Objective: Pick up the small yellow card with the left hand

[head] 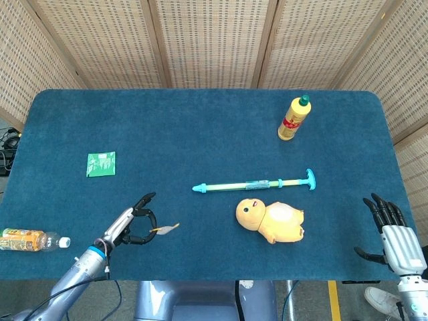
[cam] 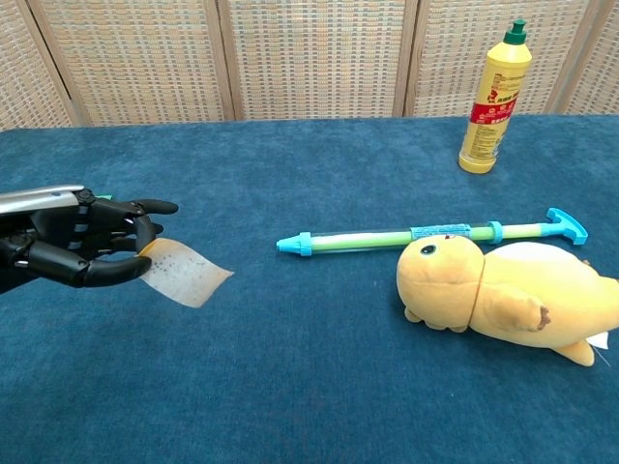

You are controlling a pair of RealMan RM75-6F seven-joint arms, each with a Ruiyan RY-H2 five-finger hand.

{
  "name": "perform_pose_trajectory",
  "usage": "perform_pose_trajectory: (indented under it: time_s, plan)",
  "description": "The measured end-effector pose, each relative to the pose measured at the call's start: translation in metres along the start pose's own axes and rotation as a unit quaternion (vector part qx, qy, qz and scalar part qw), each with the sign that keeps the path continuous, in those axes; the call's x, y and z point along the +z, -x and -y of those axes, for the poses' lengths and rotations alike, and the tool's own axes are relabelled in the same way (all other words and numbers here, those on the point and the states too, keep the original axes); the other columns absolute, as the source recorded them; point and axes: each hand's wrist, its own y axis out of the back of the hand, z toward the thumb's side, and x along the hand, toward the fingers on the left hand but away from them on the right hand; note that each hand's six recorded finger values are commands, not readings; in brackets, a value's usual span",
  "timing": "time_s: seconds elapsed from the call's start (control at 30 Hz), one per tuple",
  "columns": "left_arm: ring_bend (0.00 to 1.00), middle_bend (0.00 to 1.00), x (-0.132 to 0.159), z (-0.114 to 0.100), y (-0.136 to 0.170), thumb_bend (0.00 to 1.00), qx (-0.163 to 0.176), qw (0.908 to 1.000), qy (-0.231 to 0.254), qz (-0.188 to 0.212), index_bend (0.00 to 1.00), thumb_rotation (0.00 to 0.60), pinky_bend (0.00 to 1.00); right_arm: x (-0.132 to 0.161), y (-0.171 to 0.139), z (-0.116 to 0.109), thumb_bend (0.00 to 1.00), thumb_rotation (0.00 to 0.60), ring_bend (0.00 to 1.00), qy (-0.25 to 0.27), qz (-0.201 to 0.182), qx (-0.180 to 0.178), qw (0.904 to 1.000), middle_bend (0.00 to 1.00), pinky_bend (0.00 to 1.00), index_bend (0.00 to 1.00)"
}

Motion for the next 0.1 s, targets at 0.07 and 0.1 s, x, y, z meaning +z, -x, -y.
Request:
perform_pose_trajectory:
  time_s: [0.07, 0.1]
  plan:
    - [0.0, 0.0, 0.0008, 0.0067, 0.0049, 0.6, -0.01, 0.9999, 0.005, 0.007, 0.59, 0.6, 0.0, -0.0001, -0.0001, -0.0002, 0.0, 0.6, 0.0, 0.0, 0.0, -0.001, 1.0, 0.0, 0.0, 0.0]
    - [0.0, 0.0, 0.0011, 0.0088, 0.007, 0.6, -0.013, 0.9998, 0.007, 0.01, 0.59, 0.6, 0.0, -0.0001, -0.0004, -0.0004, 0.0, 0.6, 0.0, -0.001, 0.0, -0.001, 1.0, 0.0, 0.0, 0.0]
